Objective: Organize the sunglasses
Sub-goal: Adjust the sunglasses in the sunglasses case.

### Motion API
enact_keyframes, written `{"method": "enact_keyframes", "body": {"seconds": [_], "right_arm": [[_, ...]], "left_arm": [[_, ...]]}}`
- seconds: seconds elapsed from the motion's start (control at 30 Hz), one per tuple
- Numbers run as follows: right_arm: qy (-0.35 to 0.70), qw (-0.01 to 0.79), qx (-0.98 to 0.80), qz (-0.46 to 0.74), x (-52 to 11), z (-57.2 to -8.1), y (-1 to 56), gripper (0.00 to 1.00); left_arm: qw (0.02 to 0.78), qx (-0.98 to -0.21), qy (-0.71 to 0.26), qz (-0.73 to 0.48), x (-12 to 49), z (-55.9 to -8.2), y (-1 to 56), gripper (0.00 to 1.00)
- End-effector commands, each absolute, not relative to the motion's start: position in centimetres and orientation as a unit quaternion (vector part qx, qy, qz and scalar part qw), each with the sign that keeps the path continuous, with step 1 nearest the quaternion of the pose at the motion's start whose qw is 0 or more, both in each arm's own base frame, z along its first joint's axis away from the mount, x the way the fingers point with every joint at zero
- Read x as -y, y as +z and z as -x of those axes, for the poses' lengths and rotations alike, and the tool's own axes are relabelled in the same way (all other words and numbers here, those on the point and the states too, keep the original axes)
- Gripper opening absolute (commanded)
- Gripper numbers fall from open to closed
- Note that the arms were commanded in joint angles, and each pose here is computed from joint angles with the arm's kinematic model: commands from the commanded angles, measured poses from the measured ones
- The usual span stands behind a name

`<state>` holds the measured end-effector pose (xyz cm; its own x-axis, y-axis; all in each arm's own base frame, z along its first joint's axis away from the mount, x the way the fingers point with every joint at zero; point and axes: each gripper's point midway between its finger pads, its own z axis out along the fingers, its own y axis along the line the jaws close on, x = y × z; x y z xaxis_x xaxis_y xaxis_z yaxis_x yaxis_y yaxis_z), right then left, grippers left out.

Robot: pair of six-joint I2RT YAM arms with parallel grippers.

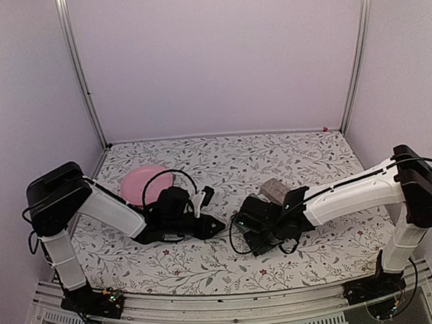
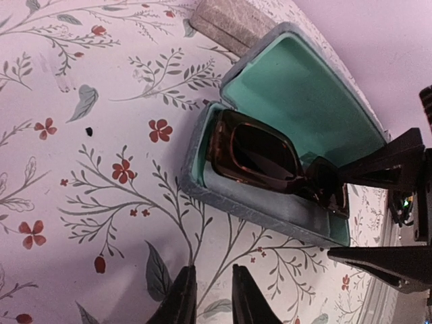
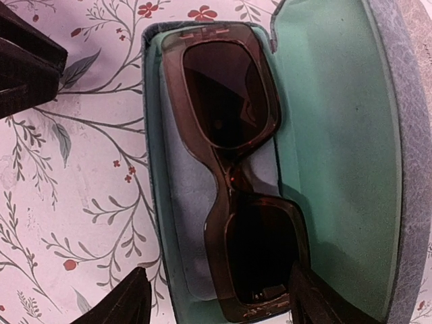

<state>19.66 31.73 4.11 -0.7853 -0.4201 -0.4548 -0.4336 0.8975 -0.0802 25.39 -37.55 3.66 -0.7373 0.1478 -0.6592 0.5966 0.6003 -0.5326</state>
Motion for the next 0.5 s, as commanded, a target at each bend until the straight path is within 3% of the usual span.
{"method": "enact_keyframes", "body": {"seconds": [0.0, 0.47], "right_arm": [[-0.012, 0.247, -0.942, 0.227, -31.78, -19.95, 4.29, 0.74], [-0.068, 0.254, -0.935, 0.236, -31.52, -20.15, 3.91, 0.8]], "left_arm": [[0.294, -0.842, -0.398, -0.216, 37.37, -25.71, 4.34, 0.2], [0.291, -0.841, -0.403, -0.215, 37.43, -25.6, 4.19, 0.2]]}}
